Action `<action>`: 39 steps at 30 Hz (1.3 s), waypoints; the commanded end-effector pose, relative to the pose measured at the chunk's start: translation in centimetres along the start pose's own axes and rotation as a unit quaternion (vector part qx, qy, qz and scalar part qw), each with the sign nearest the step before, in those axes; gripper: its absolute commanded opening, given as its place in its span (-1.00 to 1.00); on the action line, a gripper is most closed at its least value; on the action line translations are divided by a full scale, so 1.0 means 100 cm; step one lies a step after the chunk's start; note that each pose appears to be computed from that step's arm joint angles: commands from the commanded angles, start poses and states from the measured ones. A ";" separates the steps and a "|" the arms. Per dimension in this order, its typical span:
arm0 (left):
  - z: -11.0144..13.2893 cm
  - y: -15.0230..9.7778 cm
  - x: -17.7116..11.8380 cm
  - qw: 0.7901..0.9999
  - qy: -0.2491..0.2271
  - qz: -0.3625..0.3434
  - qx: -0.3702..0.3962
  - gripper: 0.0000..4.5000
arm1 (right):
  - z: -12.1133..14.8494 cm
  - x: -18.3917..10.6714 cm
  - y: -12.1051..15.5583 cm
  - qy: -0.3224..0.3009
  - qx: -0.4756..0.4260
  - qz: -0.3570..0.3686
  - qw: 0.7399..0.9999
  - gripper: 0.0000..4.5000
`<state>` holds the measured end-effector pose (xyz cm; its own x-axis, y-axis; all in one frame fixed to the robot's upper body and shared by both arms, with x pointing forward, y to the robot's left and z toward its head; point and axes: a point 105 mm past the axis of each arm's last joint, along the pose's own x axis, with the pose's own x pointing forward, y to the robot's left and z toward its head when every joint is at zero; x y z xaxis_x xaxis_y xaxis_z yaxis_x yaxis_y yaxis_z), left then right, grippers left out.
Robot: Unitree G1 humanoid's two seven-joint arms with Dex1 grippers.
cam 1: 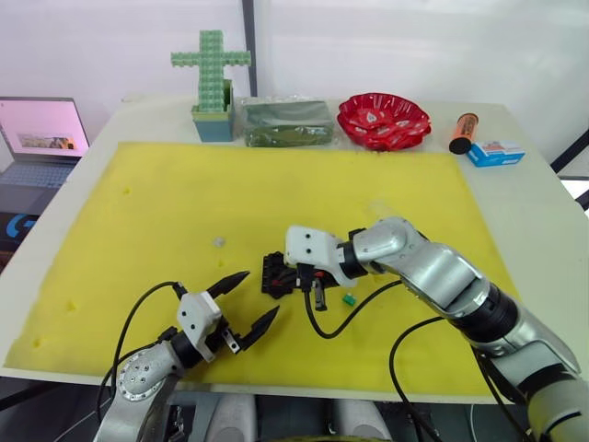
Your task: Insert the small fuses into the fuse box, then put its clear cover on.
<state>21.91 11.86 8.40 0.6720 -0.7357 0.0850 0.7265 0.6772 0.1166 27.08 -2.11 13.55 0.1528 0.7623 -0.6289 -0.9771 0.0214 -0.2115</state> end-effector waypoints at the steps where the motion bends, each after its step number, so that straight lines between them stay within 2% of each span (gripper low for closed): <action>1: 0.005 -0.002 0.000 1.000 -0.013 -0.001 0.009 0.99 | -0.012 0.000 -0.001 0.022 0.015 -0.010 1.000 -1.00; 8: 0.005 -0.003 -0.003 1.000 -0.012 0.001 0.009 0.99 | 0.009 -0.013 -0.006 -0.001 0.000 -0.017 1.000 -1.00; 17: 0.005 -0.006 -0.004 1.000 -0.012 -0.001 0.007 0.99 | 0.020 -0.020 -0.006 0.000 -0.008 -0.018 1.000 -1.00; 39: 0.005 -0.009 0.000 1.000 -0.014 0.004 0.001 0.99 | 0.001 -0.011 -0.002 0.027 -0.004 -0.007 1.000 -1.00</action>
<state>21.41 11.64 7.97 0.6849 -0.7237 0.0844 0.7167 0.6900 0.1008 26.96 -2.87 14.33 0.1699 0.7322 -0.6595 -0.9765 0.0349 -0.2129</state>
